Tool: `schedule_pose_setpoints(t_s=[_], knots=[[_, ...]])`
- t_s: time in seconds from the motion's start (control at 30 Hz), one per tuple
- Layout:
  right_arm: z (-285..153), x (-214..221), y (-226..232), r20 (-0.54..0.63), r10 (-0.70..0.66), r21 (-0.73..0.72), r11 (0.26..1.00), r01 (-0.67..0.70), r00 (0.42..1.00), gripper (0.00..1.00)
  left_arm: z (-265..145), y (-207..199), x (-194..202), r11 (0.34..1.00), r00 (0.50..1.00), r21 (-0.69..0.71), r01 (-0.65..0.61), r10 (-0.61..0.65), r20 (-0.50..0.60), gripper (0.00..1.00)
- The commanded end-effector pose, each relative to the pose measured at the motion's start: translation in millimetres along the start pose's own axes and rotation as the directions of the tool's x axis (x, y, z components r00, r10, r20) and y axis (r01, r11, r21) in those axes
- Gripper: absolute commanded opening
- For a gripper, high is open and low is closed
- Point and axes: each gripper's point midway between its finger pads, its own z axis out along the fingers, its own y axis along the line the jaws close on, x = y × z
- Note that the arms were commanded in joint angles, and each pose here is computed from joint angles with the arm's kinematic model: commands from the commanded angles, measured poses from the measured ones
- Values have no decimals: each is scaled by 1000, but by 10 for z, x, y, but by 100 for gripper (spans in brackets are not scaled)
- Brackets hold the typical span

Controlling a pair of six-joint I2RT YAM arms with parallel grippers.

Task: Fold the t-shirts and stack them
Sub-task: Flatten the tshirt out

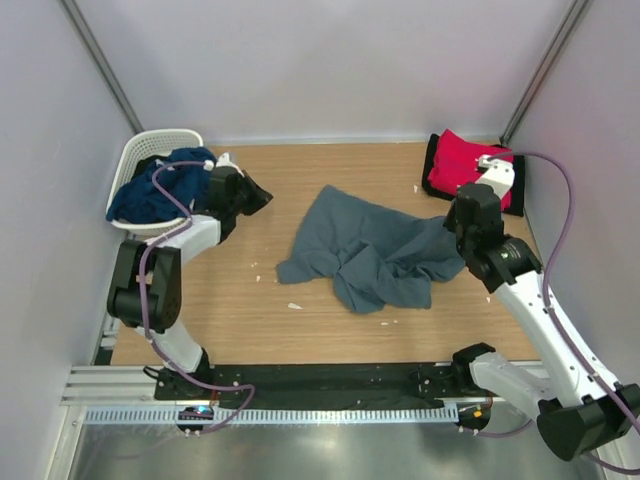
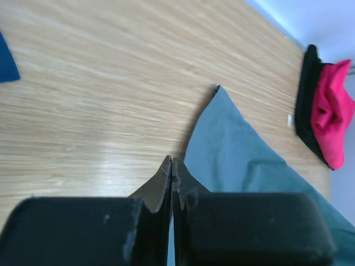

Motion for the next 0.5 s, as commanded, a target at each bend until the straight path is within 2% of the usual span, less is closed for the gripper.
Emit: schedule_pose_setpoints(t_s=[0.0, 0.07, 0.1, 0.13, 0.17, 0.2, 0.27, 0.37, 0.47], knots=[[-242, -1, -329, -8, 27, 113, 993, -25, 1000, 1, -495, -511, -453, 984, 987, 101, -146, 138, 87, 0], [-318, -115, -318, 4, 32, 97, 995, -32, 999, 1, -732, -622, -456, 982, 987, 111, -154, 148, 57, 1], [-329, -103, -345, 0, 32, 109, 994, -32, 999, 1, -815, -698, -333, 978, 990, 151, -142, 143, 4, 7], [-298, -29, -426, -6, 16, 153, 988, -15, 1000, 1, -862, -722, -233, 976, 990, 170, -133, 139, -23, 19], [-268, 51, -480, -18, 9, 185, 983, -6, 1000, 1, -953, -859, -70, 967, 987, 210, -142, 155, -47, 44], [-239, 130, -548, -26, 7, 223, 975, -1, 1000, 1, -971, -827, 139, 967, 982, 208, -146, 167, -86, 59], [-110, 454, -658, -88, 2, 295, 955, 24, 996, 1, -999, -946, 509, 951, 959, 209, -229, 257, -116, 86], [51, 757, -799, -168, 0, 376, 924, 64, 986, 1, -958, -1024, 884, 936, 928, 185, -300, 331, -169, 89], [172, 815, -849, -217, 50, 408, 912, 44, 975, 1, -890, -1150, 1187, 930, 910, 191, -314, 352, -219, 89]])
